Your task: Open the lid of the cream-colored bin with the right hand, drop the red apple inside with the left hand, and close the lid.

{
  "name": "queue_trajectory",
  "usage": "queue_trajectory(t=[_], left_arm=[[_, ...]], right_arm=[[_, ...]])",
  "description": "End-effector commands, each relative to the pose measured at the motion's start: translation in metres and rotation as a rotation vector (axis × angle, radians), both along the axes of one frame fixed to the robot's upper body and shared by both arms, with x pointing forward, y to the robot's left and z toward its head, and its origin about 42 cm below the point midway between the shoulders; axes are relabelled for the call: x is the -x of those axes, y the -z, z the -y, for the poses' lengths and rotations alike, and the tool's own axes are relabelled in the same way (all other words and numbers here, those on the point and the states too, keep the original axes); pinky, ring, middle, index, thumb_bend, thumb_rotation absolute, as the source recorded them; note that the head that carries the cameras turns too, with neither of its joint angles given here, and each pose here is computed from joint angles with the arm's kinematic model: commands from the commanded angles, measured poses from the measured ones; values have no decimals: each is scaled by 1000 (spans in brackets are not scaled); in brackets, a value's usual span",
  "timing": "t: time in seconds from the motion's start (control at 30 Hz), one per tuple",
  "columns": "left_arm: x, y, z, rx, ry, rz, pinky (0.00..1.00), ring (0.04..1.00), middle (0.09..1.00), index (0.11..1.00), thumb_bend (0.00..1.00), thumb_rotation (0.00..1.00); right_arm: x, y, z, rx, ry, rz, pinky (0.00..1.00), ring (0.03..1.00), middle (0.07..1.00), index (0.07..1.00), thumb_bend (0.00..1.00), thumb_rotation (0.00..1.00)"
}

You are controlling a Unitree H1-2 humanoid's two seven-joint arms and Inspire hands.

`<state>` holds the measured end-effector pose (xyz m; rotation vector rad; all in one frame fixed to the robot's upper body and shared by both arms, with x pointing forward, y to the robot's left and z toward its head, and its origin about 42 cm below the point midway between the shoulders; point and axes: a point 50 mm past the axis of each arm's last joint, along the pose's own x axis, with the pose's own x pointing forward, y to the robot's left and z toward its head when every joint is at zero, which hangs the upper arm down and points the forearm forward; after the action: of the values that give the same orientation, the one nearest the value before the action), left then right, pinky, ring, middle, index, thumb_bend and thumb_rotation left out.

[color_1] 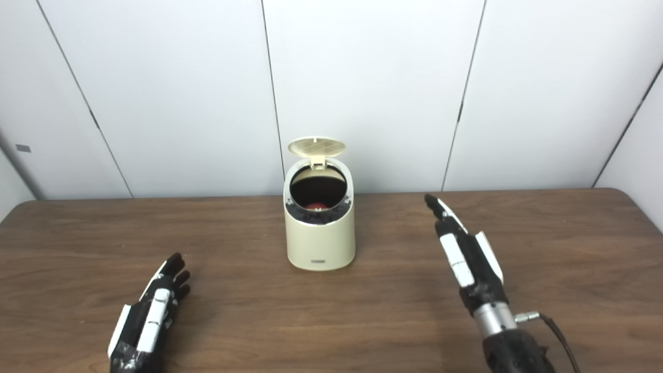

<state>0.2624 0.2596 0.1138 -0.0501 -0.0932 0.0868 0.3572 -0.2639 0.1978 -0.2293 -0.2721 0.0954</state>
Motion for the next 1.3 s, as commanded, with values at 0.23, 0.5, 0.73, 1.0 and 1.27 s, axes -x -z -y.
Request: queue_trajectory(t=[0.23,0.5,0.73,1.0,1.27], left_arm=[[0,7,11,-8,43,19,944,933,954,962,483,880],[2,14,17,18,26,19,936,927,945,961,557,990],[4,14,22,47,16,7,939,934,958,977,563,1000],[3,15,25,44,13,6,974,956,969,983,539,984],[0,15,27,40,4,-5,969,961,973,999,547,990]], right_arm=[[-47,-76,-25,66,-54,102,1000,1000,972,901,588,990],[-77,-118,-60,101,-38,130,857,939,940,864,559,972],[-92,-144,-79,325,-27,177,854,931,931,857,616,1000],[-101,-158,-93,421,-39,212,852,894,886,837,579,1000],[-89,-140,-93,494,-69,249,843,903,891,811,561,1000]])
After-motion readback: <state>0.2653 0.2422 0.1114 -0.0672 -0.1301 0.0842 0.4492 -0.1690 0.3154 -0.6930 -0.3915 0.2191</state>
